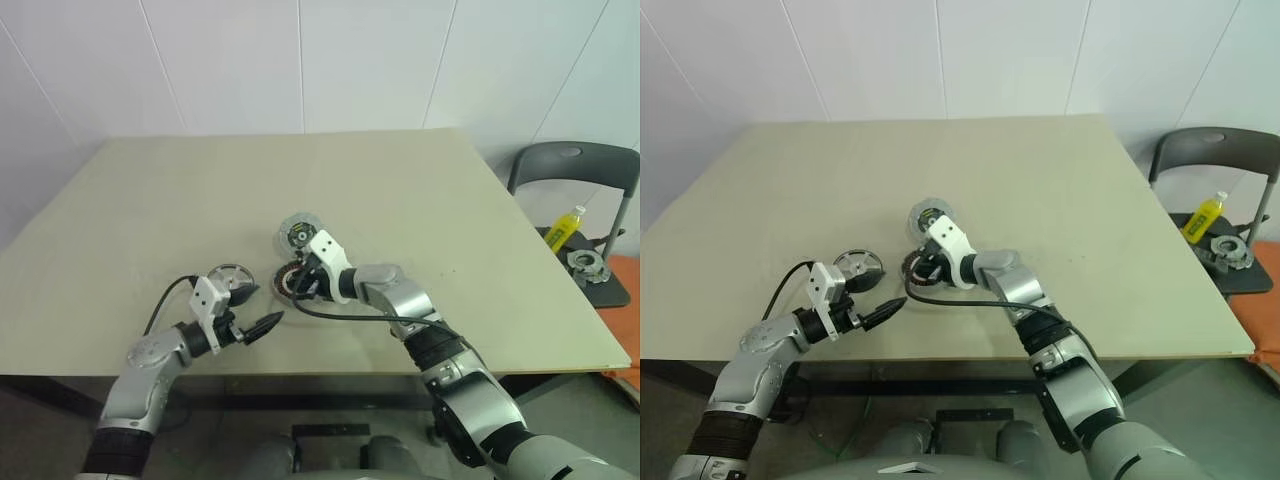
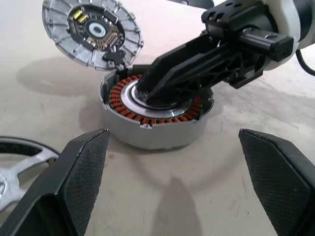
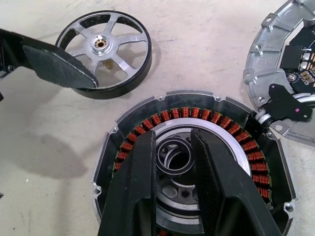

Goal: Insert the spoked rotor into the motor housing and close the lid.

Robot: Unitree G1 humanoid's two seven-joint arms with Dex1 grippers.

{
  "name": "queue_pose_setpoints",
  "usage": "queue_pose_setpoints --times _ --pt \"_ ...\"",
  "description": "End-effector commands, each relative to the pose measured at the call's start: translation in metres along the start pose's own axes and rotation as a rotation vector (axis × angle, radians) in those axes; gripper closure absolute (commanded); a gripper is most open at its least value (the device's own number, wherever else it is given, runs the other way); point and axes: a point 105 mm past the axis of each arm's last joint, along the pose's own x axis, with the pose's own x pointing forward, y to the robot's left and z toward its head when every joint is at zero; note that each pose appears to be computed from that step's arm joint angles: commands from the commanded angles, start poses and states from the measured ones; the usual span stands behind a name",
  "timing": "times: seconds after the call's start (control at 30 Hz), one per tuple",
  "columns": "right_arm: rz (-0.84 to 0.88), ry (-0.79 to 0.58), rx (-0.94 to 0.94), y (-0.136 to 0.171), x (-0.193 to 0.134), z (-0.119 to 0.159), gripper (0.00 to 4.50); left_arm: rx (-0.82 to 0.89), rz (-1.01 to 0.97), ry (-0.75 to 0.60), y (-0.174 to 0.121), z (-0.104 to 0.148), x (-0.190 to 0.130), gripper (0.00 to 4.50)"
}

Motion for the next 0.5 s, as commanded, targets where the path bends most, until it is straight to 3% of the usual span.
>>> queue_pose_setpoints --times 0.03,0.5 --pt "0.002 0.011 0.014 -0.002 -0.003 -0.003 3.83 0.038 -0.008 -0.033 0.001 0.015 0.001 0.00" --pt "-0.041 0.011 -0.003 -0.013 -0.009 -0.004 3.83 0.030 -0.019 -0.027 0.001 0.011 0.001 0.00"
